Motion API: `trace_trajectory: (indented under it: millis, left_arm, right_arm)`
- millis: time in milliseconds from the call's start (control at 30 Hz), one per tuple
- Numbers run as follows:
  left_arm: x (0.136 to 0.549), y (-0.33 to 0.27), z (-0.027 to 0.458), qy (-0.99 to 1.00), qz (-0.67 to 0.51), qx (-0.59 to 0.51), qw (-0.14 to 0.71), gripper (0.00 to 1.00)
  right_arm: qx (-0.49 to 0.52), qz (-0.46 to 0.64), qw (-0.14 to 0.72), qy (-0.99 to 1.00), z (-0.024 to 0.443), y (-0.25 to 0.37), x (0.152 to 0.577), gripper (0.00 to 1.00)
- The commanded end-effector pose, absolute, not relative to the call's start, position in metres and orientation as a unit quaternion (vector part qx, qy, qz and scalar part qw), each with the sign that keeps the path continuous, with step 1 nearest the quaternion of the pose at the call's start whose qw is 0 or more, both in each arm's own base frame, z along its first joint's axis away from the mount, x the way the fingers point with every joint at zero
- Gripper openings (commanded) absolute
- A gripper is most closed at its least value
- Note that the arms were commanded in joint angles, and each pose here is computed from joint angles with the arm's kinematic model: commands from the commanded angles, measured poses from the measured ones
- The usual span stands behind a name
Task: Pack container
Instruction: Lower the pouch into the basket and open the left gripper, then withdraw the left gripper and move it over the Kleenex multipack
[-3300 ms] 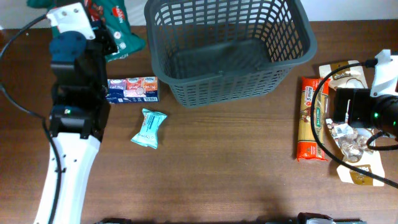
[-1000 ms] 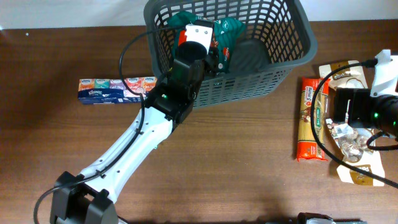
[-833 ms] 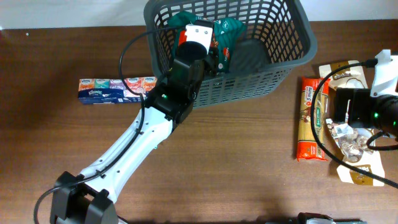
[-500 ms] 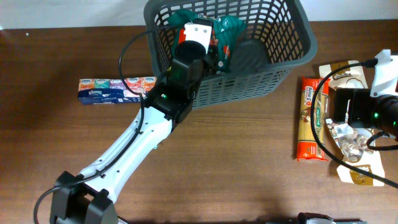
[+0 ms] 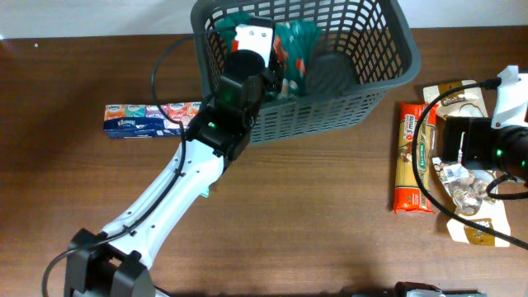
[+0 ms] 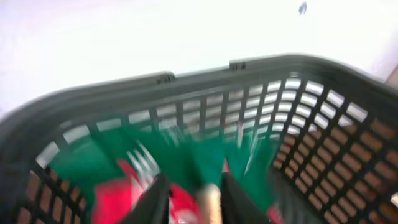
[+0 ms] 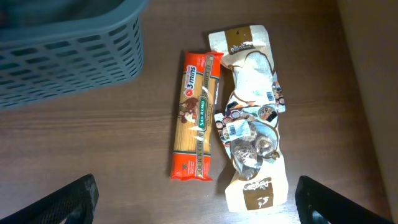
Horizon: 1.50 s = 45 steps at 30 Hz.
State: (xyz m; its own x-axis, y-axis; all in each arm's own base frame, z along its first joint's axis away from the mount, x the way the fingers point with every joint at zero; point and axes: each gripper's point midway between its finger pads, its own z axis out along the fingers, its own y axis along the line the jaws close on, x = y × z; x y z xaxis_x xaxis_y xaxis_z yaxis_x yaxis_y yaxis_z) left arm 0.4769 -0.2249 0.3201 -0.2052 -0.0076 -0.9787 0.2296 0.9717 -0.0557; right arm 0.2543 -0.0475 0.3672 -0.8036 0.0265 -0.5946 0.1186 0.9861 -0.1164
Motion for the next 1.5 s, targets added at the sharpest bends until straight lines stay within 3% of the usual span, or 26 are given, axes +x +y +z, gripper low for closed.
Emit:
trace_trajectory:
  millis: [0,67,300,700,767,900,933,1000,1033,1233,1467]
  left_arm:
    - [0.475,-0.22,0.344,0.756,-0.1,0.062,0.644,0.35]
    - [0.475,-0.22,0.344,0.756,-0.1,0.062,0.644,0.4]
    - [0.475,-0.218,0.344,0.755,-0.091,0.067,0.646,0.4]
    - [0.476,-0.131,0.382,0.731,0.056,-0.012,0.68,0.46]
    - [0.473,-0.113,0.388,0.731,0.066,-0.023,0.679,0.5]
    - [0.463,-0.068,0.399,0.733,0.097,-0.051,0.671,0.67]
    - [0.456,-0.045,0.402,0.737,0.117,-0.067,0.662,0.81]
    - [0.448,-0.021,0.398,0.748,0.137,-0.081,0.645,0.96]
    - [0.444,-0.011,0.393,0.756,0.142,-0.091,0.633,1.0]
    - [0.399,0.048,0.306,0.84,0.14,-0.22,0.476,0.99]
    - [0.362,0.019,0.246,0.912,0.032,-0.229,0.339,1.0]
  right_arm:
    - [0.05,-0.083,0.321,0.942,0.374,-0.052,0.252,0.99]
    - [0.05,-0.083,0.321,0.942,0.374,-0.052,0.252,0.99]
    - [0.05,-0.083,0.321,0.942,0.374,-0.052,0.252,0.99]
    - [0.05,-0.083,0.321,0.942,0.374,-0.052,0.252,0.99]
    - [0.05,-0.083,0.321,0.942,0.374,-0.052,0.252,0.99]
    - [0.05,-0.083,0.321,0.942,0.374,-0.052,0.252,0.99]
    - [0.05,-0.083,0.321,0.942,0.374,-0.052,0.252,0.99]
    - [0.05,-0.083,0.321,0.942,0.374,-0.052,0.252,0.99]
    - [0.05,-0.083,0.321,0.942,0.374,-0.052,0.252,0.99]
    - [0.05,-0.083,0.321,0.942,0.374,-0.052,0.252,0.99]
    - [0.05,-0.083,0.321,0.942,0.374,-0.052,0.252,0.99]
